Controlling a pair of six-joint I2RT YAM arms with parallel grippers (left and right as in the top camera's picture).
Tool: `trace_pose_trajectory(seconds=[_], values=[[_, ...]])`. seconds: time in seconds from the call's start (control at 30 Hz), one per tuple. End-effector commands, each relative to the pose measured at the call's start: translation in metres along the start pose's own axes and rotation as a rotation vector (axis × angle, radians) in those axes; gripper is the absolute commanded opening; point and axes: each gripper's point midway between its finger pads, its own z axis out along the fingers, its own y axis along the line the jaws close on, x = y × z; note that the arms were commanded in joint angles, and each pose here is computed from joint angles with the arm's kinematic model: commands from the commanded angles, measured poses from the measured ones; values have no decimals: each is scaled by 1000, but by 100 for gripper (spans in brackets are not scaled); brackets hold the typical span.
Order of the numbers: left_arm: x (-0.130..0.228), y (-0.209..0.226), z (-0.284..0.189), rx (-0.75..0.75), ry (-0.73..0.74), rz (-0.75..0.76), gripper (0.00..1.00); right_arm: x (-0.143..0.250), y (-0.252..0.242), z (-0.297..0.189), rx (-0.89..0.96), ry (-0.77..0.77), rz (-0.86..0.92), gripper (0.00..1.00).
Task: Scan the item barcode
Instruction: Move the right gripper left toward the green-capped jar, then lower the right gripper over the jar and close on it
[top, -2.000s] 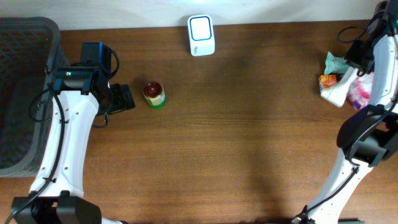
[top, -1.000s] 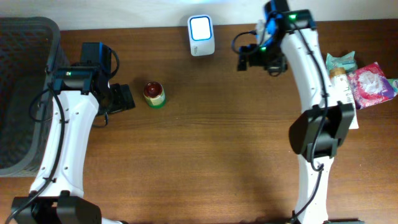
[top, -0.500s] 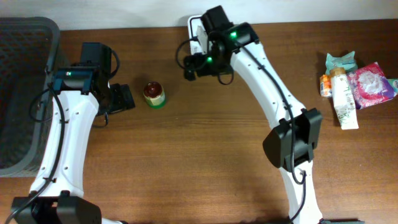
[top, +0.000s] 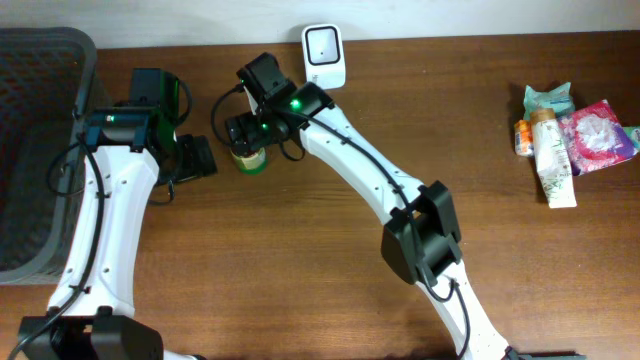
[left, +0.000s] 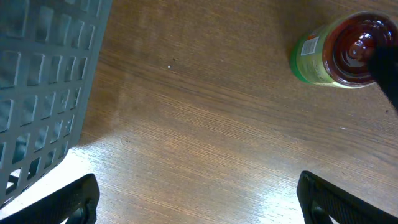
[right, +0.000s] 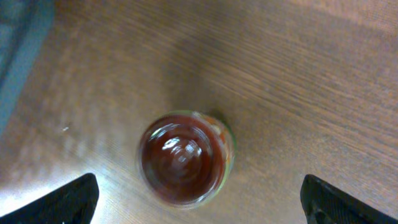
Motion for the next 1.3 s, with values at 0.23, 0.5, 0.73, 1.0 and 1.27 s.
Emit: trace_pose_trajectory(seconds=[0.23,0.5,0.73,1.0,1.27], values=[[-1,5,-4,-8,-15,-12,99,5,10,17,-39,13,33,99],[-1,5,-4,-8,-15,-12,99,19,20,38,-44,41,8,99],[-1,5,-4,-8,-15,-12,99,20,24,40,1,23,-17,99],[-1,5,-4,-8,-15,-12,99,27,17,54,26,36,-15,93],[-1,4,-4,-7,-16,-10,99,46,-25,42,251,105,-20,77]])
